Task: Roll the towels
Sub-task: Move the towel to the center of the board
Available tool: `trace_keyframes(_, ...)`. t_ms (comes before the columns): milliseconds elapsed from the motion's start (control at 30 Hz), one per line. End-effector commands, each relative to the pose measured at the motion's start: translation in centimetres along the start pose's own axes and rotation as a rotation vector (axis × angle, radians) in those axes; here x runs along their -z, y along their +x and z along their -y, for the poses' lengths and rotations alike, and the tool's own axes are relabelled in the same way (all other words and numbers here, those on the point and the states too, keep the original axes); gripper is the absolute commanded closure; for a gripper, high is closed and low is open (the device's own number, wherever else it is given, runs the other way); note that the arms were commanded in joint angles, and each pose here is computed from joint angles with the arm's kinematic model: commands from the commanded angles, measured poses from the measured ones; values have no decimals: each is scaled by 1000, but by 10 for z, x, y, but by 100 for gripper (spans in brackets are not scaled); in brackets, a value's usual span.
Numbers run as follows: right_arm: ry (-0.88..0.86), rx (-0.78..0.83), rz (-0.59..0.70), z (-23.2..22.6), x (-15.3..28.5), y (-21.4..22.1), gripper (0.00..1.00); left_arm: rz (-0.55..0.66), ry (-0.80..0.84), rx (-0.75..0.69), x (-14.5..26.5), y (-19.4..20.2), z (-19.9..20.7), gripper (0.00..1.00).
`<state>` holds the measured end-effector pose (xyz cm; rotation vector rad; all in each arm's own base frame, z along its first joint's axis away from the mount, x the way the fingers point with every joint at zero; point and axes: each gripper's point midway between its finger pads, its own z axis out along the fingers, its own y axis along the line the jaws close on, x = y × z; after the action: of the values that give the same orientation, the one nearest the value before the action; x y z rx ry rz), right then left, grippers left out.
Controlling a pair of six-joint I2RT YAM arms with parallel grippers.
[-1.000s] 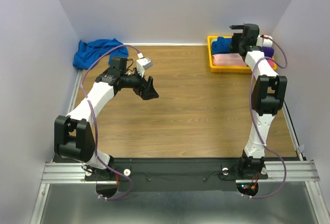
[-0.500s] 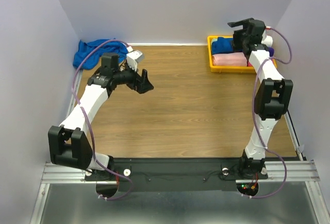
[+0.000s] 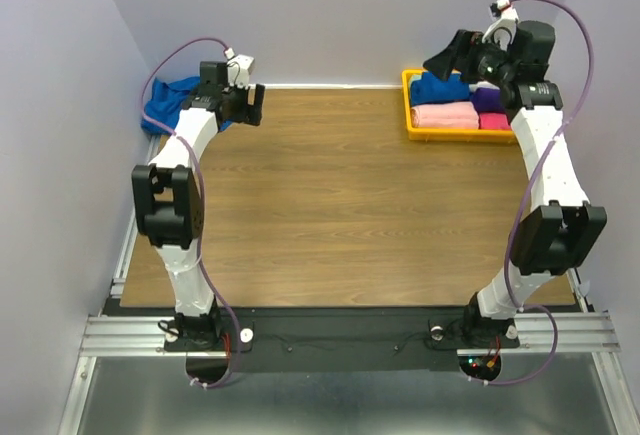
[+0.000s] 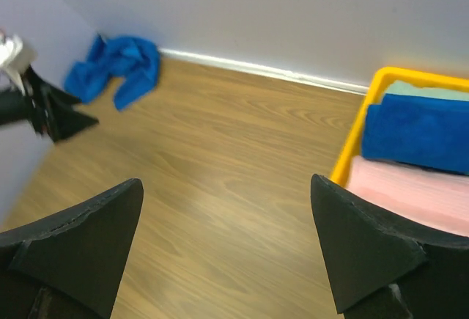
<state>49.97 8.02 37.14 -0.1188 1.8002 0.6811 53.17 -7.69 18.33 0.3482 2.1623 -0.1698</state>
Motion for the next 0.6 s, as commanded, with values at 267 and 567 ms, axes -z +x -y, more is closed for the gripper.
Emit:
trace_keyframes(267, 155, 291, -330, 42, 49, 93, 0, -73, -122, -31, -84, 26, -103, 24)
trace_keyframes(567, 152, 233, -383, 41, 51, 103, 0, -151, -97, 26, -112, 58, -123, 42)
